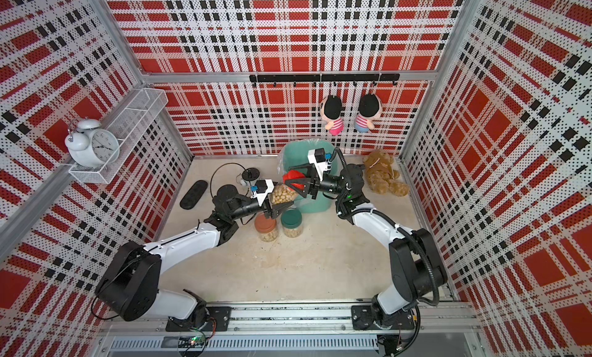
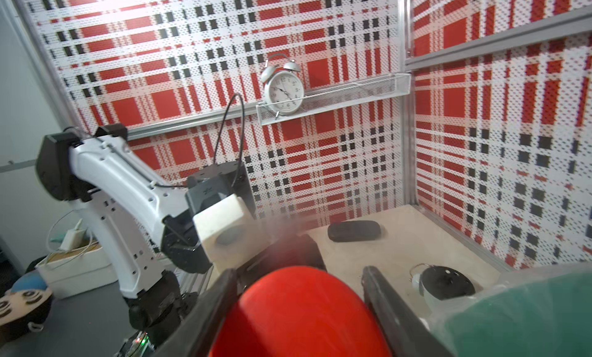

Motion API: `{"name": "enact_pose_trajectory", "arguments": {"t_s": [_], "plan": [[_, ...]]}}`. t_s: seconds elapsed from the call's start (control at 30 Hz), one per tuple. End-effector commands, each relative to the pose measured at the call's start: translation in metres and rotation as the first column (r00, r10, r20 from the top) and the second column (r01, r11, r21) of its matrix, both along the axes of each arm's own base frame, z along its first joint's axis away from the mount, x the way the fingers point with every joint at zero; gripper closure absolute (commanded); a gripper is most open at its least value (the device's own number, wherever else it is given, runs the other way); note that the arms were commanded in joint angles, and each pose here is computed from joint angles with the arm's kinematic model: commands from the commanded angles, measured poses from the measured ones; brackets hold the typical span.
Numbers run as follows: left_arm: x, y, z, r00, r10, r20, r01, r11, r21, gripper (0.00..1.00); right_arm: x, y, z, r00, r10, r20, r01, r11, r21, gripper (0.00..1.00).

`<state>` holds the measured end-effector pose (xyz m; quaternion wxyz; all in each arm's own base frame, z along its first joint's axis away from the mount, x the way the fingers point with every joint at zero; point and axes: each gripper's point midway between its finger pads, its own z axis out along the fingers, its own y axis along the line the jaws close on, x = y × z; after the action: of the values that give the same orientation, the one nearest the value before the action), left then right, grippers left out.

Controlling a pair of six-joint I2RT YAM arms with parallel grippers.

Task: Empty moldy peanuts from jars
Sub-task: Unscrew the lid from the jar.

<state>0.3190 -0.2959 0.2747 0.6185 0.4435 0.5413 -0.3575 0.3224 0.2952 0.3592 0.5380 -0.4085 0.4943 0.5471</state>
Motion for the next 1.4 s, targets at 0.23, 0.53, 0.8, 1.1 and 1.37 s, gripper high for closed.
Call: {"name": "enact_pose_trajectory", "arguments": {"t_s": [0.23,0.53,0.8,1.1,1.37], "plan": [[0.002,0.001,0.007,0.999,-0.035,-0.023,0.035,0.999,0.000,1.00,-0.013,-0.024,0.034,0.963,0.134,0.232,-0.154,0.986,0.068,0.05],[0.013,0.007,0.010,0.998,0.062,0.018,-0.062,0.998,0.009,1.00,0.011,-0.036,0.049,0.996,-0.078,0.043,0.071,0.987,0.141,0.00],[0.022,0.012,0.018,0.979,0.186,0.082,-0.186,0.983,-0.008,1.00,0.037,-0.036,0.043,0.910,-0.407,-0.082,0.408,0.913,-0.006,0.00],[0.021,0.015,0.025,0.964,0.240,0.113,-0.236,0.970,-0.053,1.00,0.047,-0.028,0.012,0.801,-0.530,-0.279,0.538,0.841,-0.051,0.00],[0.021,0.015,0.023,0.962,0.250,0.113,-0.245,0.968,-0.057,1.00,0.042,-0.009,-0.004,0.799,-0.498,-0.336,0.510,0.858,-0.059,0.00]]}}
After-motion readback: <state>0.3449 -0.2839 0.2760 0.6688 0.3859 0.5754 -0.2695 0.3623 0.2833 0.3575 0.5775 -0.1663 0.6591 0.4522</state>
